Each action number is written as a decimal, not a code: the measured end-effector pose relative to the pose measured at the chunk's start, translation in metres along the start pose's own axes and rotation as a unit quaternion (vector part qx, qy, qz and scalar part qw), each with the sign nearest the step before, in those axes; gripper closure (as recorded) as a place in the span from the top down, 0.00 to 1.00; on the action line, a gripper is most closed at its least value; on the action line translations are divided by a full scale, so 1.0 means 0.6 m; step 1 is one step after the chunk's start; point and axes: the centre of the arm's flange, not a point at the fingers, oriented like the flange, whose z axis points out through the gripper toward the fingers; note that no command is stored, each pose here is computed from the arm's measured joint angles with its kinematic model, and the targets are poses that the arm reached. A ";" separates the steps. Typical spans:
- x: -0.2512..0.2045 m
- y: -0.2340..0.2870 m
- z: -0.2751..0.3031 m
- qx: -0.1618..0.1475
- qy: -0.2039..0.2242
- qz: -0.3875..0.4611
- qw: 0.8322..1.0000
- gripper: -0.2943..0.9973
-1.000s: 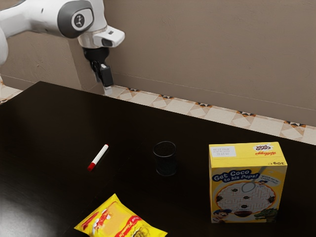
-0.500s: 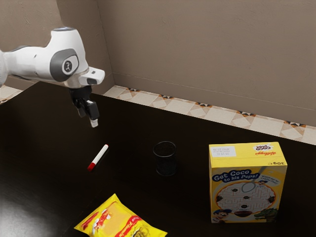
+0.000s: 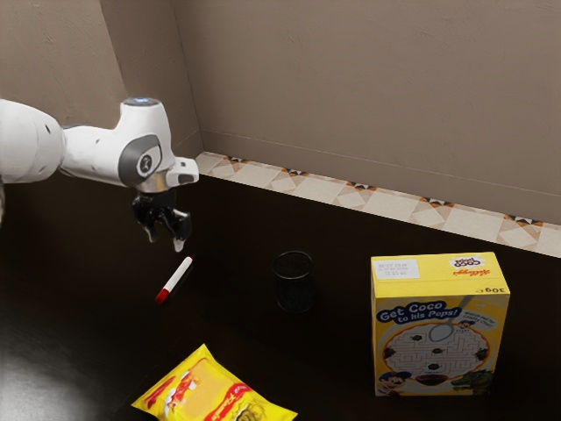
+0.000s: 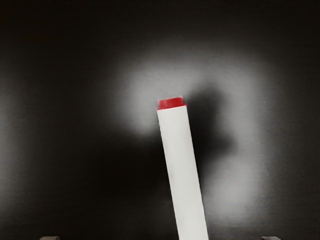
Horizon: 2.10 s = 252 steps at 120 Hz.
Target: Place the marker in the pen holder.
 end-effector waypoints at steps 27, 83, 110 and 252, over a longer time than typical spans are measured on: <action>0.030 -0.003 0.044 -0.015 0.003 -0.067 0.998 0.50; 0.065 0.003 0.120 -0.015 -0.007 -0.131 0.991 0.40; 0.066 0.005 0.135 -0.015 -0.013 -0.147 0.989 0.38; 0.106 0.406 -0.198 -0.063 0.146 0.040 0.986 0.17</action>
